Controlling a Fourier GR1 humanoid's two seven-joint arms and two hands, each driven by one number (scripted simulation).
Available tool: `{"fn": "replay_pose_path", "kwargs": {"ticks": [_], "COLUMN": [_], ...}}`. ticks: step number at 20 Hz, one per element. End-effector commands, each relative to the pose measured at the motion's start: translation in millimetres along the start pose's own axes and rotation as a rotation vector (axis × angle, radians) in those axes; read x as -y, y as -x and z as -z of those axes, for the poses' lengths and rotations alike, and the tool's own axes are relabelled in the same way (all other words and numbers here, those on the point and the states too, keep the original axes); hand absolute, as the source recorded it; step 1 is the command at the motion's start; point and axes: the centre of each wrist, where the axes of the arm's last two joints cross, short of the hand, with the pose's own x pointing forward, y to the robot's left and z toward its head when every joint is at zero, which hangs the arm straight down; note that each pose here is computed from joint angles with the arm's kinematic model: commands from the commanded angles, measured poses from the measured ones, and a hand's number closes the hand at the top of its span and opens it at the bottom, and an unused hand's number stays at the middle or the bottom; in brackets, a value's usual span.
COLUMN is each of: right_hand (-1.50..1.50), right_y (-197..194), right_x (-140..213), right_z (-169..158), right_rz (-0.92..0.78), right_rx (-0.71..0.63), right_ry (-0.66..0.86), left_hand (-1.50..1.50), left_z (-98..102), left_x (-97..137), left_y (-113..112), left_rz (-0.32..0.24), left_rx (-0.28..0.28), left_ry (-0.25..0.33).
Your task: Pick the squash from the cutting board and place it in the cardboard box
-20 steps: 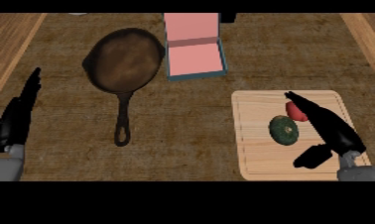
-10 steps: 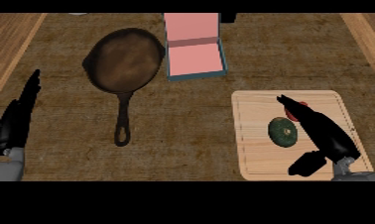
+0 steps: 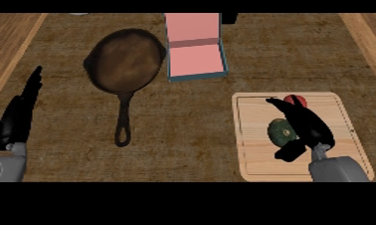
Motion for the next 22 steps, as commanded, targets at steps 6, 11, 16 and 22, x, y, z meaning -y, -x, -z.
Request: {"fn": "replay_pose_path", "kwargs": {"ticks": [6,11,16,22], "right_hand": [1.5,1.5,1.5,1.5], "right_y": [12,-19,-65,-113], "right_x": [-13,-15,-35,-17], "right_z": [16,25,10,-30], "right_rz": [-0.113,-0.13,0.073,-0.028], "right_rx": [-0.016,-0.09,-0.405,-0.499], "right_ry": [0.205,0.332,0.422,0.633], "left_hand": [0.0,0.0,0.0,0.0], "left_z": [4,-5,-13,-7], "left_x": [11,-3,5,-7], "left_y": [10,-2,5,8], "left_rz": [-0.006,0.001,-0.02,-0.012], "left_rx": [-0.003,0.028,-0.016,-0.022], "left_ry": [0.0,-0.007,-0.006,-0.007]}}
